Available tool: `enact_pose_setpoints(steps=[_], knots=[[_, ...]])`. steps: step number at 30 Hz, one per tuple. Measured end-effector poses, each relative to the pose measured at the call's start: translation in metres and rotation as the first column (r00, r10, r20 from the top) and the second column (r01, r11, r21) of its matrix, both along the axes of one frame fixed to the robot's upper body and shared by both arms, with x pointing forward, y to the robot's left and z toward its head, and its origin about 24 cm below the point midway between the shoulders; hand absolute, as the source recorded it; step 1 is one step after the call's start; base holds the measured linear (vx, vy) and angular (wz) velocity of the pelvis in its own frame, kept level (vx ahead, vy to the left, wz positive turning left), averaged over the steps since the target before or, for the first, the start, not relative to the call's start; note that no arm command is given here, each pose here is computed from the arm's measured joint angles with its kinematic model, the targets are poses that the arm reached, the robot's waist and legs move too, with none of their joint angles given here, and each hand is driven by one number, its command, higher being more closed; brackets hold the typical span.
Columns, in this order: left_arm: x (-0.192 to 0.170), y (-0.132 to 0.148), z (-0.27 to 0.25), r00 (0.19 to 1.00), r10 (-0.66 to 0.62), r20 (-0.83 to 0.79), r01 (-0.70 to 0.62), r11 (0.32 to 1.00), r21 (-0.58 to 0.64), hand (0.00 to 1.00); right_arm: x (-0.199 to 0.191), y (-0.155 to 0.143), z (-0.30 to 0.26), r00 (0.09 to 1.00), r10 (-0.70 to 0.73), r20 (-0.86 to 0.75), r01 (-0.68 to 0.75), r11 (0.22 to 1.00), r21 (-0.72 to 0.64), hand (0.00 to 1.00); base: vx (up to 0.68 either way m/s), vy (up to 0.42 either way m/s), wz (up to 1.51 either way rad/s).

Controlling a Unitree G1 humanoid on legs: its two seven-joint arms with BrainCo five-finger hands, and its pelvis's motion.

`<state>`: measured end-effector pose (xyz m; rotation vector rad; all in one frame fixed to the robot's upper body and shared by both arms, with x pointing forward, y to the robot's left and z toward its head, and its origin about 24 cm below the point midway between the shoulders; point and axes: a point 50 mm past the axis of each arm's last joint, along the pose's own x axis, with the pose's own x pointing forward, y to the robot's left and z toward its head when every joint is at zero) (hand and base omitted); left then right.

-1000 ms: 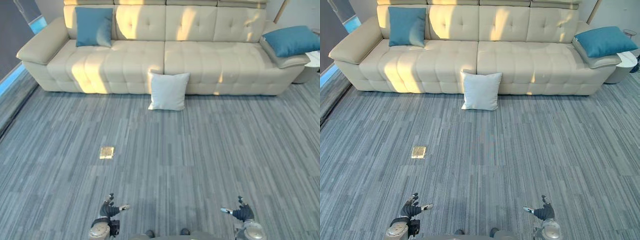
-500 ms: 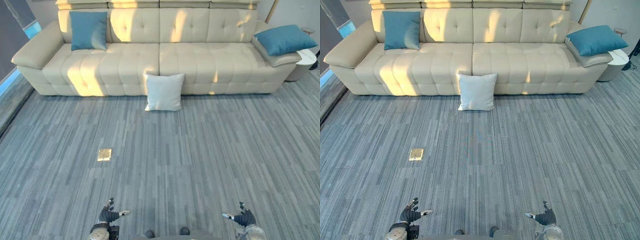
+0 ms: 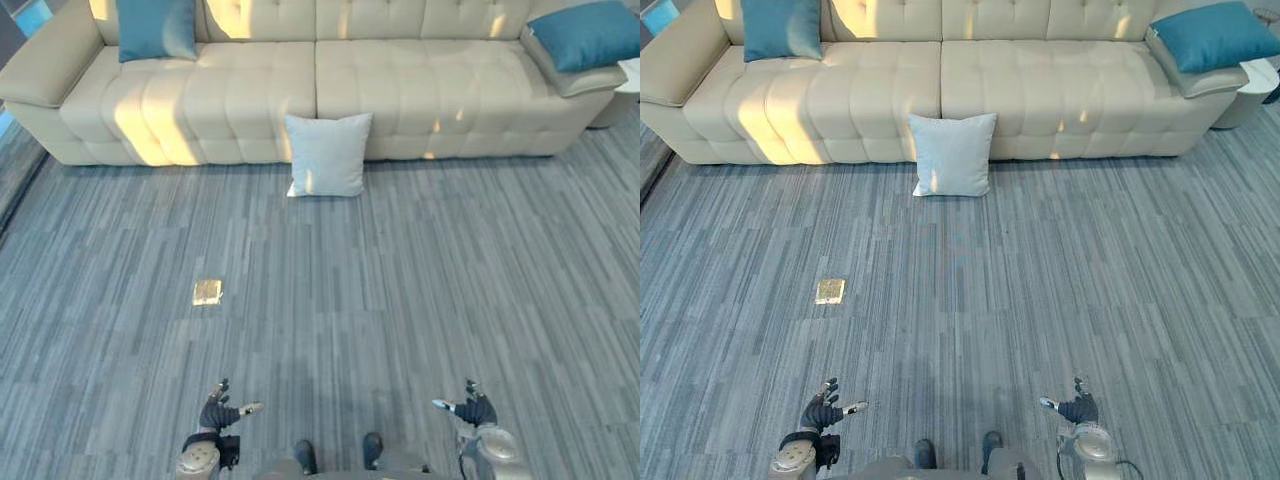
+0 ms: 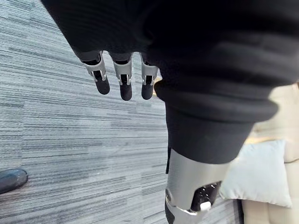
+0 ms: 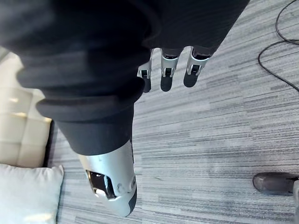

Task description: Pick up cushions and gather them together orderly.

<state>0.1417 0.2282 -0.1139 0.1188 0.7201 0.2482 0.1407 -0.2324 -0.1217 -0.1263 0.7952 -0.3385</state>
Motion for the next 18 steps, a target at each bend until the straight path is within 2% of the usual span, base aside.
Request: enact_pose_setpoints(steps=[7, 12, 14, 18], knots=[[0.025, 0.006, 0.011, 0.998, -0.004, 0.063, 0.002, 1.0, 0.024, 0.0, -0.005, -0.011, 0.001, 1.0, -0.001, -0.015, 0.001, 0.999, -0.033, 0.0, 0.49, -0.021, 0.5], [0.024, -0.01, 0.004, 0.999, 0.01, 0.048, -0.008, 0.999, -0.031, 0.0, 0.001, -0.017, 0.009, 1.0, -0.013, 0.023, 0.014, 0.998, -0.059, 0.0, 0.66, -0.157, 0.32], [0.014, -0.017, 0.0, 0.999, 0.022, 0.034, -0.02, 0.998, -0.058, 0.0, 0.006, -0.011, 0.015, 0.998, 0.018, 0.067, -0.014, 0.998, -0.057, 0.0, 0.68, -0.15, 0.03], [0.019, -0.023, 0.005, 0.997, 0.018, 0.072, -0.011, 0.996, -0.088, 0.0, 0.024, 0.009, 0.022, 0.989, 0.046, 0.143, -0.045, 0.999, -0.009, 0.0, 0.53, -0.03, -0.25]])
